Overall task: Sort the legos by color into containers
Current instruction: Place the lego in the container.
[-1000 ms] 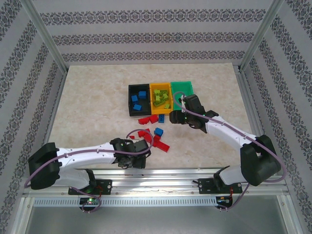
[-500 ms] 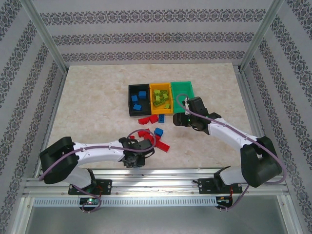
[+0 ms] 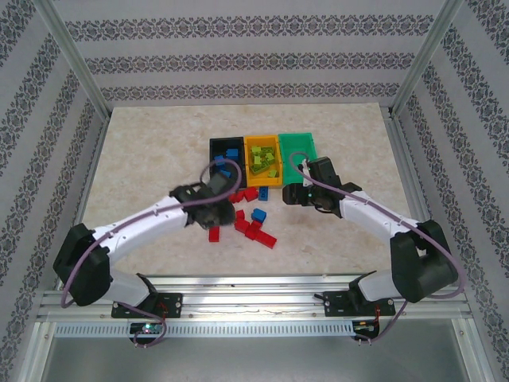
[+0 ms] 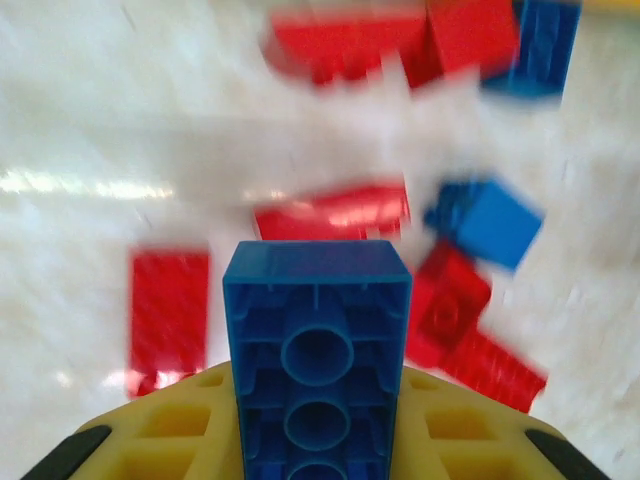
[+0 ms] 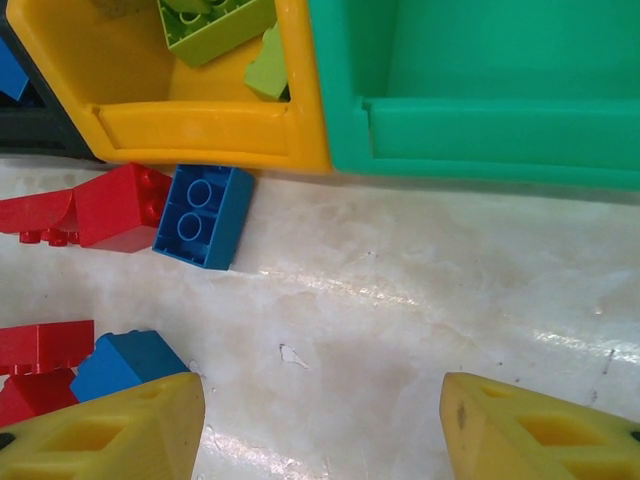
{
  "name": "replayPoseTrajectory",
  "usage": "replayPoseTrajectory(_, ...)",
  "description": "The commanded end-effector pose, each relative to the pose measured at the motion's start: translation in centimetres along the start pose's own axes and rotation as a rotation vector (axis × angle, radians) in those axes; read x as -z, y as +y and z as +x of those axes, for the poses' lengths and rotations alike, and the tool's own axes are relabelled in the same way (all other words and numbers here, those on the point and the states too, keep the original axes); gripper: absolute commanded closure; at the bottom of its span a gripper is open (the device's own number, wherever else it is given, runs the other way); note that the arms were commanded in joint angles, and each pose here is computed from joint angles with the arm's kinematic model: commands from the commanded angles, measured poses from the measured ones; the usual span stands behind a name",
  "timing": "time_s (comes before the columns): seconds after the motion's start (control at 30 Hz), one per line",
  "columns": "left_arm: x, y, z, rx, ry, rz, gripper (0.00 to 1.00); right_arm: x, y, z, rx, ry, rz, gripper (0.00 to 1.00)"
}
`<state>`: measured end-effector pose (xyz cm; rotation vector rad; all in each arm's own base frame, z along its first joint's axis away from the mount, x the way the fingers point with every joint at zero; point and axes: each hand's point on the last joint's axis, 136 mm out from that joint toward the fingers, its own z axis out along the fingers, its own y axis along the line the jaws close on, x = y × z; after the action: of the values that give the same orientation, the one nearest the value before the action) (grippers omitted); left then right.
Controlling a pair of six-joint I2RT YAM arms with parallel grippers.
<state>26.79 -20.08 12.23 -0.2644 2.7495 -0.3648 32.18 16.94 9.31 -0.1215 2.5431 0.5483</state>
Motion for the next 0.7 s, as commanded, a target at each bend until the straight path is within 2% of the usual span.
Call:
replayPoseTrajectory(0.0,1.2,0.3,-4.3,-0.129,-0.026,-0.007,0.72,0.2,1.5,-1.1,-0.003,-0.009,-0.060,0.36)
replayPoseTrajectory(0.13,0.4,-0.9,-10.2,-0.176,-0.064,-0.009,0.71,-0.2,2.6,-0.3,0.004,0.023,-0.084,0.36)
replayPoseTrajectory(0.23,-1.5,-1.9,-13.4,-0.200,-0.061,-0.001,0.70,-0.6,3.9,0.7,0.015,0.059,-0.109,0.36)
replayPoseTrajectory(0.37,-4.2,-1.1,-16.3,-0.208,-0.036,-0.055,0.66,-1.3,6.1,2.5,0.037,0.115,-0.142,0.36)
replayPoseTrajectory(0.4,-4.8,-1.0,-16.9,-0.207,-0.026,-0.055,0.62,-1.6,6.7,3.0,0.042,0.134,-0.154,0.36)
replayPoseTrajectory(0.5,-5.6,-1.5,-17.6,-0.220,-0.009,-0.033,0.41,-2.2,7.9,4.5,0.069,0.175,-0.154,0.36)
replayPoseTrajectory(0.57,-5.4,-2.9,-17.2,-0.227,0.014,0.050,0.27,-2.7,8.2,5.3,0.077,0.193,-0.143,0.36)
replayPoseTrajectory(0.67,-4.3,-4.3,-16.7,-0.234,0.012,0.142,0.25,-3.3,8.3,6.0,0.080,0.217,-0.135,0.36)
